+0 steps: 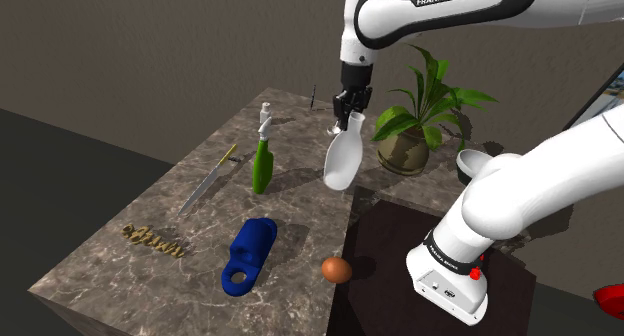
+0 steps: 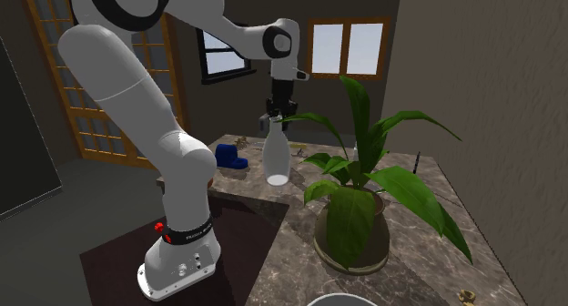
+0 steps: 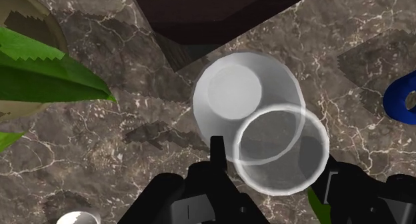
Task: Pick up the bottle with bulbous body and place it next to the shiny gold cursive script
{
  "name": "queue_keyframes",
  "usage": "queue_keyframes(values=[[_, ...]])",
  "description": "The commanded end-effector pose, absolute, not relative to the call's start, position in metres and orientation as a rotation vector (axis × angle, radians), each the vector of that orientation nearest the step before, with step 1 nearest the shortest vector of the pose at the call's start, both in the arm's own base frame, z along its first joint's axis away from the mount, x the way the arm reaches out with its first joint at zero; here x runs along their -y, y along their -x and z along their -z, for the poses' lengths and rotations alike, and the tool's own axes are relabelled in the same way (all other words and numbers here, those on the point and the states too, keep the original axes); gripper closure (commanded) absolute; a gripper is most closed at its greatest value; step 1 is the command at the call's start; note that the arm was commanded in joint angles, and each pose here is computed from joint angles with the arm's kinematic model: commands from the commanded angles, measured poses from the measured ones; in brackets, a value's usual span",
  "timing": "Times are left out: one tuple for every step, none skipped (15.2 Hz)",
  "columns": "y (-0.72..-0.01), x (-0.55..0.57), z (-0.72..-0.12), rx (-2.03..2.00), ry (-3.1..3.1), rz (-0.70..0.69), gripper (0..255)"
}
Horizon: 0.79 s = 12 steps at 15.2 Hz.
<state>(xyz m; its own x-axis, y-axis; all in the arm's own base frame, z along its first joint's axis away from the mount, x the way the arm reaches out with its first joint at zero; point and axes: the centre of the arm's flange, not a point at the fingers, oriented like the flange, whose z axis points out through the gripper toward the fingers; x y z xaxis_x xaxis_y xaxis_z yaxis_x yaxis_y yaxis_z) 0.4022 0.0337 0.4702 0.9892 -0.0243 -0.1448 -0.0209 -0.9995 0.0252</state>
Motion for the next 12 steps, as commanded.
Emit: queue_keyframes(values=[[-0.402,-0.034,-0.481,0.035,-3.109,0.227,255],[-0.402,-0.034,-0.487,0.035,-3.109,0.227,255],[-0.402,-0.034,-0.492,0.035,-3.109,0.227,255],[-0.402,-0.034,-0.497,0.035,-3.109,0.227,255],[-0.402,-0.034,-0.503,0.035,-3.109,0.227,255],[-0.402,-0.034,-0.508,0.035,-3.109,0.227,255],[-0.402,-0.034,-0.513,0.035,-3.109,0.227,255],[-0.402,-0.034,-0.518,0.035,-3.109,0.227,255],[-0.402,-0.034,-0.524,0.035,-3.109,0.227,255],[-0.402,-0.034,-0.529,0.035,-3.109,0.227,255],[-0.402,-0.034,-0.534,0.035,-3.109,0.227,255],[-0.402,-0.034,-0.540,0.035,-3.109,0.227,255]])
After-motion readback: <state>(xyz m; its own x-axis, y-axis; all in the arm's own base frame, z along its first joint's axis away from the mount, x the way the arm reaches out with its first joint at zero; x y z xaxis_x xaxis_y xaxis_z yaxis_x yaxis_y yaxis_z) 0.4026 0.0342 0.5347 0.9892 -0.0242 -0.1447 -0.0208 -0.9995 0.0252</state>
